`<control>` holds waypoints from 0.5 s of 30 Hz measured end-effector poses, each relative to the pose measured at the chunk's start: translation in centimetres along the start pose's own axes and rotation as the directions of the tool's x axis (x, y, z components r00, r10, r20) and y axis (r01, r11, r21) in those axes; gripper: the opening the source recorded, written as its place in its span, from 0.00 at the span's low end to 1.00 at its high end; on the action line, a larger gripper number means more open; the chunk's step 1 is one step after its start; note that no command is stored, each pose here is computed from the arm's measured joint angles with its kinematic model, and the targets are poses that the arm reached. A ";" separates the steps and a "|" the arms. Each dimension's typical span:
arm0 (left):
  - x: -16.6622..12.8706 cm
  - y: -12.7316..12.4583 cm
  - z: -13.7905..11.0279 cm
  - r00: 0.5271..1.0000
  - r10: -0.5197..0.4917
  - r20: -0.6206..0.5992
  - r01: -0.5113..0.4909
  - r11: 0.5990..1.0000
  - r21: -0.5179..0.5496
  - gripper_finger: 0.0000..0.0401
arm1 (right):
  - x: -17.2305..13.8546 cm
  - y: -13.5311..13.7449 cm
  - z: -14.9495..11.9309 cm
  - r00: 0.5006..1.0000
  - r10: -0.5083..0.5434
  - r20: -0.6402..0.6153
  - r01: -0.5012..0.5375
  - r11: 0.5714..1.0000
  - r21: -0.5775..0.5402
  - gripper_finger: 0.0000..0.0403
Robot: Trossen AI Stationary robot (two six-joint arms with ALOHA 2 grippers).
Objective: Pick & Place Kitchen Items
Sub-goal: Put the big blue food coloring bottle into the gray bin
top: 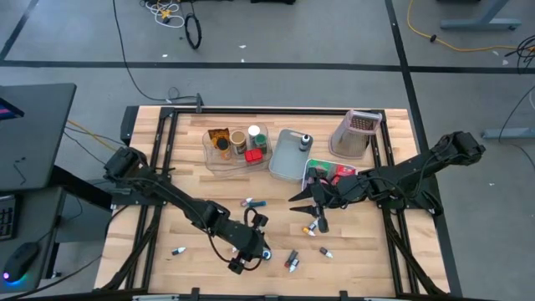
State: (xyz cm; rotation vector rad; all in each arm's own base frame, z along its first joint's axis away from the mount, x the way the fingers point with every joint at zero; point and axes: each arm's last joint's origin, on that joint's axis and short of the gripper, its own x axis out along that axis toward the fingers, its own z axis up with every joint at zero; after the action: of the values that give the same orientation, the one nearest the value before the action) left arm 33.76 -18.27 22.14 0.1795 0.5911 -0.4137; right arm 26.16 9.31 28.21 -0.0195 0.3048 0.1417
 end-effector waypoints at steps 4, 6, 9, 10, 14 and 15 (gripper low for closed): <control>0.2 0.1 -0.5 1.000 -0.016 0.023 0.017 1.000 -0.019 0.34 | 0.0 0.0 0.0 1.000 0.000 0.001 0.000 1.000 0.000 0.30; 0.3 0.1 -1.2 1.000 -0.014 0.017 0.015 0.999 -0.033 0.34 | 0.0 0.0 0.0 1.000 0.000 0.002 0.000 1.000 0.000 0.30; 0.4 0.1 -1.3 0.999 -0.021 0.050 0.023 0.999 -0.039 0.34 | 0.0 0.0 0.0 1.000 0.000 0.003 0.000 1.000 0.000 0.30; 0.4 0.1 -1.1 0.997 -0.031 0.069 0.034 0.999 -0.041 0.34 | 0.0 0.0 0.0 1.000 -0.001 0.002 0.001 1.000 0.000 0.30; 0.5 0.1 -1.6 0.996 -0.041 0.075 0.045 0.997 -0.056 0.34 | 0.0 0.0 0.0 1.000 -0.001 0.002 0.001 1.000 0.000 0.30; 0.5 0.1 -1.6 0.996 -0.038 0.079 0.043 0.997 -0.058 0.34 | 0.0 0.0 0.0 1.000 -0.001 0.002 0.001 1.000 0.000 0.30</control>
State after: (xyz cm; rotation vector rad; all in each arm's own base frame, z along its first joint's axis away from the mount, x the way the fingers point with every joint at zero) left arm 33.35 -17.88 20.51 0.0942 0.5305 -0.4400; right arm 26.16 9.31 28.22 -0.0194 0.3024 0.1406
